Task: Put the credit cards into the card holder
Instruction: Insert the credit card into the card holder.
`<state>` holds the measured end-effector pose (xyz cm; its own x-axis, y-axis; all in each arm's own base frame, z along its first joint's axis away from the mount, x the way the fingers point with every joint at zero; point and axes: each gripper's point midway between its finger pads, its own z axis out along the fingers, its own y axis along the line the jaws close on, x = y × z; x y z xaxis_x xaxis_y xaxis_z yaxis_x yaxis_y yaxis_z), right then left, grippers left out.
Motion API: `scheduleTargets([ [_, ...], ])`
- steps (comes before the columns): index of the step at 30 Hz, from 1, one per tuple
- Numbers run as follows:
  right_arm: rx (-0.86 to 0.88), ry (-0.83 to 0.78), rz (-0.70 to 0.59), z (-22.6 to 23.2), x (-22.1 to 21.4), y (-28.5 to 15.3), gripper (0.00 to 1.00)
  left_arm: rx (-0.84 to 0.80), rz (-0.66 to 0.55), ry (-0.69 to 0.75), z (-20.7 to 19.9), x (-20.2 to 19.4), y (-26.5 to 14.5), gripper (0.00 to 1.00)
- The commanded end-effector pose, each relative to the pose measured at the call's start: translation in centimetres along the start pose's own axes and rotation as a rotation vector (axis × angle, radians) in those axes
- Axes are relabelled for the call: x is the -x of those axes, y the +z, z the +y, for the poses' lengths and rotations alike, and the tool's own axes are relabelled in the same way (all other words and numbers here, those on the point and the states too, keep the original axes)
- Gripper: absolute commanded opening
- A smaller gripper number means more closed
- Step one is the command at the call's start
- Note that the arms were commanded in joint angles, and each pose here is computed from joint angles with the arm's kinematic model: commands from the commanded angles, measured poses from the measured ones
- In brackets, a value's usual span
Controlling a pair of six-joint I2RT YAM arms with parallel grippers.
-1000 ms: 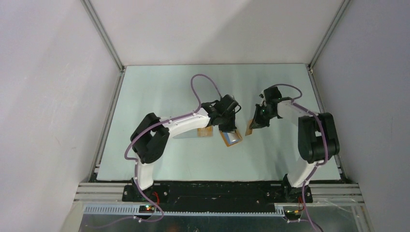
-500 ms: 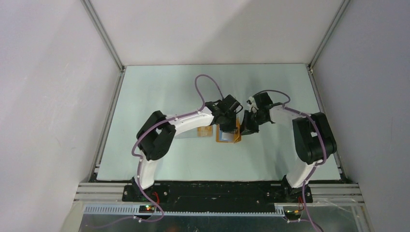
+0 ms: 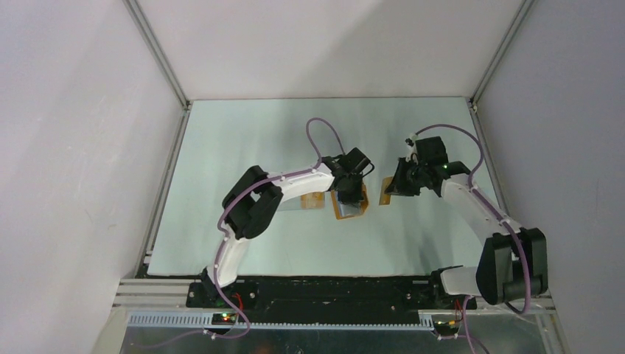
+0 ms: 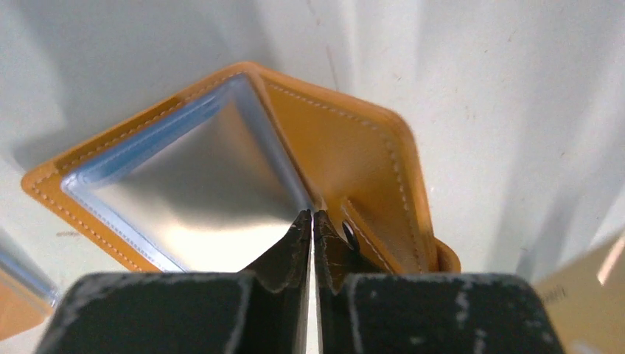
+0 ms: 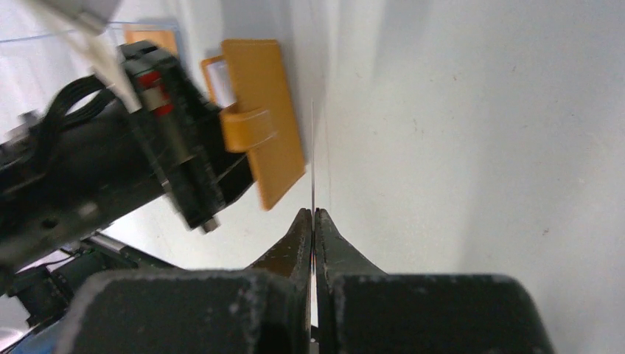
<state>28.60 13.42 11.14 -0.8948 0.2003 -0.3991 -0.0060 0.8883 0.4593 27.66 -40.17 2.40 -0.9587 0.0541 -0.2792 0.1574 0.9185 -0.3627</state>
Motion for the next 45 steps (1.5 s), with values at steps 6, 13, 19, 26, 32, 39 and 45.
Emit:
scheduleTargets([
  [6,0.237,-0.014,0.019,4.0,0.0,-2.1,0.00,0.007,0.002,0.047,-0.7,0.6,1.4,0.09],
  [13,0.322,-0.034,0.048,6.3,-0.7,-2.2,0.00,0.017,0.030,0.050,-0.2,-0.1,2.0,0.08],
  [19,0.141,-0.063,0.077,3.6,-1.6,0.8,0.00,0.017,0.019,0.060,-0.3,0.2,1.6,0.08],
  [26,-0.028,-0.092,0.058,0.1,-0.5,3.2,0.00,0.023,0.028,0.072,0.2,-0.3,1.4,0.08],
  [32,-0.185,-0.107,0.039,-2.4,0.6,4.5,0.00,0.023,0.010,0.091,0.3,-0.1,0.3,0.08],
  [39,-0.207,-0.092,0.090,-3.4,-0.2,6.3,0.00,-0.075,-0.076,0.094,-2.2,2.3,-4.7,0.31],
  [45,-0.131,-0.079,0.121,-2.6,-0.7,7.8,0.00,-0.120,-0.108,0.047,-1.6,3.8,-7.3,0.41],
])
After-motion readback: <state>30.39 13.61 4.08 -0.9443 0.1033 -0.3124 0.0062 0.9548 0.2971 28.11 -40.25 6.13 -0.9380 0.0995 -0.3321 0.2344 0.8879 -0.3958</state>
